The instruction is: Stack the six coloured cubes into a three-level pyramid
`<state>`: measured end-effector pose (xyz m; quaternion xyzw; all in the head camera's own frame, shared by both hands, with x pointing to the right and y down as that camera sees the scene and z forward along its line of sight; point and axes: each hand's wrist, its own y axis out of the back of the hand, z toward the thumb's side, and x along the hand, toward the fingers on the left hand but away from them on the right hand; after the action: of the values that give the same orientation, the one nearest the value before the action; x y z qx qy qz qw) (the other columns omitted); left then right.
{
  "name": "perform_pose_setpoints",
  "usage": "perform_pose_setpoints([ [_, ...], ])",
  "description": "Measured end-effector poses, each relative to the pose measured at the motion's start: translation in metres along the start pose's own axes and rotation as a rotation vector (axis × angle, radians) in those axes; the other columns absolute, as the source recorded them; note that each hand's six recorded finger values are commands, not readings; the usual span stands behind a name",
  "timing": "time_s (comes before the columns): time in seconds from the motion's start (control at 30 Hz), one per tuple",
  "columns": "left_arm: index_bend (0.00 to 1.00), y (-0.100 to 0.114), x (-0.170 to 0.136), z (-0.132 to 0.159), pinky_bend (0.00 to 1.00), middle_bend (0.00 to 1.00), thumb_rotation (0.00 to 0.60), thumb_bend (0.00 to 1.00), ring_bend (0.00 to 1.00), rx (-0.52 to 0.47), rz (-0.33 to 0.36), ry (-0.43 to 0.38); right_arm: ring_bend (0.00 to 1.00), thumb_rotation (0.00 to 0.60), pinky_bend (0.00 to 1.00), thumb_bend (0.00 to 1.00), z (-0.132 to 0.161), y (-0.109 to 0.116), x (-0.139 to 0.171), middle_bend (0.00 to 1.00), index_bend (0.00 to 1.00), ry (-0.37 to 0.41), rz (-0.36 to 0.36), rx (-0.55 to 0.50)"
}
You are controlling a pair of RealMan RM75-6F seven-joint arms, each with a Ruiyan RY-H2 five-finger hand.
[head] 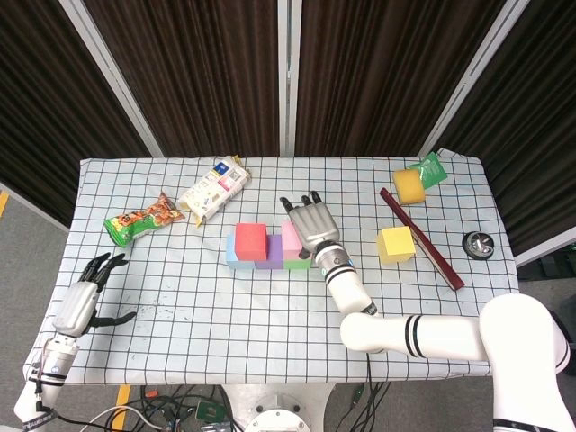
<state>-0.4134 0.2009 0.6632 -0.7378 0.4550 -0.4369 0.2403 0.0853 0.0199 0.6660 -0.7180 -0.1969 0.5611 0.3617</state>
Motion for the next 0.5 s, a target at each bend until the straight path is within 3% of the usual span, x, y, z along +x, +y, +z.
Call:
perform_pose_setpoints([
  [0.23, 0.07, 0.001, -0.001, 0.000, 0.03, 0.17, 0.600, 0.00, 0.00, -0.002, 0.004, 0.002, 0.04, 0.600, 0.00, 0.00, -0.001, 0.006, 0.004, 0.26, 0.00, 0.010, -0.008, -0.041],
  [0.5, 0.07, -0.002, -0.002, 0.002, 0.03, 0.17, 0.600, 0.00, 0.00, -0.006, -0.016, -0.004, 0.00, 0.600, 0.00, 0.00, -0.024, 0.022, 0.027, 0.14, 0.00, 0.035, -0.048, -0.200],
])
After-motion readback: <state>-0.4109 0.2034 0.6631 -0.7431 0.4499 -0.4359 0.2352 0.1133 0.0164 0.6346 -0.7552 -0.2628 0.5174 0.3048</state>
